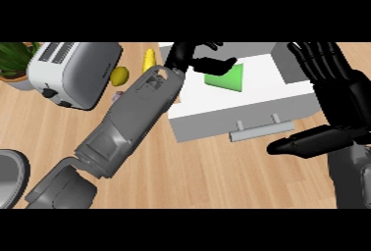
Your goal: Pick up the cup, place it into the drawer and close the drawer
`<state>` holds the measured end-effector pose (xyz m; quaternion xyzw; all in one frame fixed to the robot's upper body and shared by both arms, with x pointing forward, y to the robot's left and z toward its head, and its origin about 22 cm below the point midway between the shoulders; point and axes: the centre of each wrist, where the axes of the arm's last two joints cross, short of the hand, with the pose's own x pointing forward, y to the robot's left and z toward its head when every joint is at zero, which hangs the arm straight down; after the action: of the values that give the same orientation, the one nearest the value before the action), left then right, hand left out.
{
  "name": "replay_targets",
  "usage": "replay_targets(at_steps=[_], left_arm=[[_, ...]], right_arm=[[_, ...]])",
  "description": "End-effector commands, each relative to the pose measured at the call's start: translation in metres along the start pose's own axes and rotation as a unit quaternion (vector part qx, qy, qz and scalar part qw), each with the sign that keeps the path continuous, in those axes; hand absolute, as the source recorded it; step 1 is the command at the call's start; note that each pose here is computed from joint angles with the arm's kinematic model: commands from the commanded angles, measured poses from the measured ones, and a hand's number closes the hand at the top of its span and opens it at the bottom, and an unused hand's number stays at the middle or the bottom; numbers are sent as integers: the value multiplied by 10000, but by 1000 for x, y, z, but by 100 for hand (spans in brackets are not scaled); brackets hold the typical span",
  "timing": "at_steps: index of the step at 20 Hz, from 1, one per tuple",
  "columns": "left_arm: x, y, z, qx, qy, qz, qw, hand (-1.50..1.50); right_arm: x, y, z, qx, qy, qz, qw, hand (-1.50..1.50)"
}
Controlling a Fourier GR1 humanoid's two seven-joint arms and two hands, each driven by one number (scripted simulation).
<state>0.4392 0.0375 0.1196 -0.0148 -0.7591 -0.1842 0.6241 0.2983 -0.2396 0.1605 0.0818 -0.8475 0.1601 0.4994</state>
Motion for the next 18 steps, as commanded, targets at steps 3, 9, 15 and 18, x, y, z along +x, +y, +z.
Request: replay_targets(at_steps=[3, 9, 15, 18], left_arm=[[-9, 1, 6, 236, -234, 788, 9963, -150], [7, 0, 2, 353, -917, 1458, 9844, -150], [10, 2, -1, 803, -978, 1549, 9798, -150], [-1, 1, 3, 915, -907, 1487, 9805, -150]], right_arm=[[-3, 28, -8, 1059, -175, -679, 9919, 150], [-6, 27, 2, 2512, 221, -714, 9650, 150], [-4, 28, 16, 3376, 1352, 746, 9285, -150], [0, 25, 14, 3122, 1383, 1492, 9280, -150]])
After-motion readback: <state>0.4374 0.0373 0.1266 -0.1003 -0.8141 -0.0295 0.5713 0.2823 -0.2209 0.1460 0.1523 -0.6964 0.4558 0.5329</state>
